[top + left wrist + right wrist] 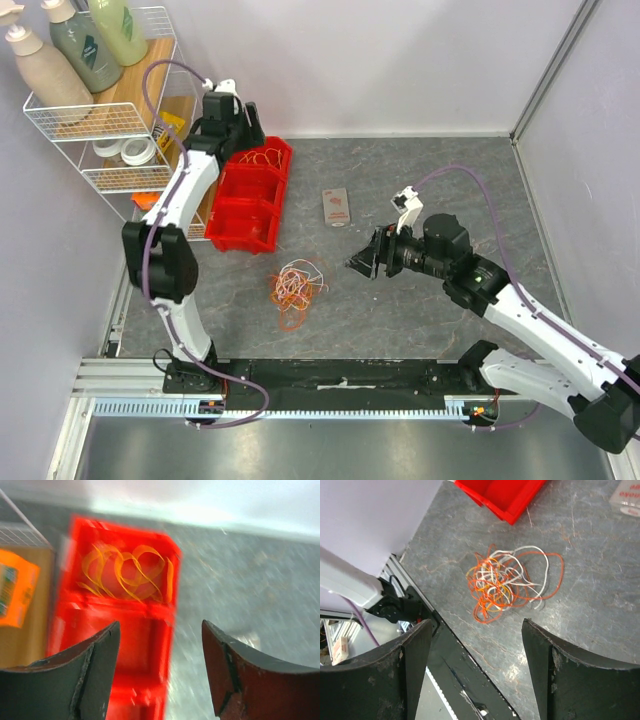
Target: Untangle the cables
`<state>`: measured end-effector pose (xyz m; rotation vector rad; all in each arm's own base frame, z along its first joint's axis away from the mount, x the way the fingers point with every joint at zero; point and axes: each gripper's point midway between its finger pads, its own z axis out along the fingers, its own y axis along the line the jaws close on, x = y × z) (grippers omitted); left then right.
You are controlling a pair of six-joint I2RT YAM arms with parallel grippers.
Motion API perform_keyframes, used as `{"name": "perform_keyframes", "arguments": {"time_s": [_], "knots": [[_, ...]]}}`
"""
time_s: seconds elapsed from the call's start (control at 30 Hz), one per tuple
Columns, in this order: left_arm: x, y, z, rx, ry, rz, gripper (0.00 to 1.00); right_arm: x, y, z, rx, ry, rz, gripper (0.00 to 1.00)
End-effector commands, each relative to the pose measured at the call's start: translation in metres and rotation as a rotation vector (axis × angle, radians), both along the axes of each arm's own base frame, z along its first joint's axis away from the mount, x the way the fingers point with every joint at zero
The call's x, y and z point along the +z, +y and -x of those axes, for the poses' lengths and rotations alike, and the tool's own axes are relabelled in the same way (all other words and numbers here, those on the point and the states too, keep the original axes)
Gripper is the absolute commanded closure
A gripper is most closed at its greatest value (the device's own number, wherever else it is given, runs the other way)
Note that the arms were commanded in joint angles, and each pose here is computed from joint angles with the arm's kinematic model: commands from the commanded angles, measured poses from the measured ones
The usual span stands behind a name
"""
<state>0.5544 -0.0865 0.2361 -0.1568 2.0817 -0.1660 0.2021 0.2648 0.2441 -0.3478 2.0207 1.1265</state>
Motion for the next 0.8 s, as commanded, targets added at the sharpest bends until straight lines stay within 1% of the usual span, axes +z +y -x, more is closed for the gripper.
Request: {"name": "perform_keyframes", "arguments": {"time_s": [0.0, 0.07, 0.1, 0.2, 0.27, 0.3, 0.33, 0.43, 0.47, 0.57, 0.6, 0.63, 0.67, 0.73, 0.77], "knots": [[0.001, -0.067, 0.083, -0.234, 0.108, 0.297, 0.29, -0.036, -0.001, -0.002, 0.010, 0.069, 0.083, 0.20], [-0.010, -0.088, 0.127, -0.318, 0.135, 0.321, 0.30, -0.051, 0.003, 0.000, 0.030, 0.094, 0.097, 0.21], [-0.006, -0.096, 0.151, -0.365, 0.113, 0.321, 0.29, -0.055, 0.007, 0.001, 0.045, 0.098, 0.092, 0.21], [-0.023, -0.117, 0.216, -0.488, 0.130, 0.318, 0.28, -0.071, 0.021, 0.007, 0.094, 0.120, 0.082, 0.21], [-0.034, -0.129, 0.255, -0.590, 0.153, 0.333, 0.28, -0.081, 0.039, 0.019, 0.153, 0.127, 0.079, 0.21], [-0.044, -0.130, 0.271, -0.621, 0.180, 0.324, 0.29, -0.083, 0.049, 0.023, 0.180, 0.116, 0.067, 0.21], [-0.050, -0.129, 0.284, -0.634, 0.194, 0.309, 0.31, -0.087, 0.058, 0.027, 0.206, 0.109, 0.065, 0.21], [-0.074, -0.110, 0.308, -0.563, 0.278, 0.275, 0.42, -0.098, 0.079, 0.028, 0.236, 0.063, 0.085, 0.22], [-0.078, -0.104, 0.315, -0.534, 0.295, 0.271, 0.45, -0.099, 0.083, 0.023, 0.238, 0.043, 0.086, 0.25], [-0.075, -0.089, 0.328, -0.452, 0.258, 0.295, 0.50, -0.106, 0.088, 0.002, 0.190, -0.024, 0.135, 0.33], [-0.066, -0.085, 0.332, -0.423, 0.219, 0.330, 0.50, -0.106, 0.089, -0.006, 0.171, -0.047, 0.146, 0.37], [-0.065, -0.084, 0.336, -0.412, 0.199, 0.357, 0.48, -0.109, 0.093, -0.012, 0.169, -0.057, 0.162, 0.42], [-0.065, -0.084, 0.340, -0.403, 0.197, 0.389, 0.43, -0.110, 0.099, -0.015, 0.183, -0.066, 0.164, 0.46], [-0.075, -0.084, 0.346, -0.385, 0.226, 0.416, 0.34, -0.111, 0.112, -0.017, 0.233, -0.066, 0.162, 0.52], [-0.081, -0.084, 0.349, -0.376, 0.250, 0.421, 0.33, -0.113, 0.116, -0.019, 0.242, -0.065, 0.169, 0.52]]}}
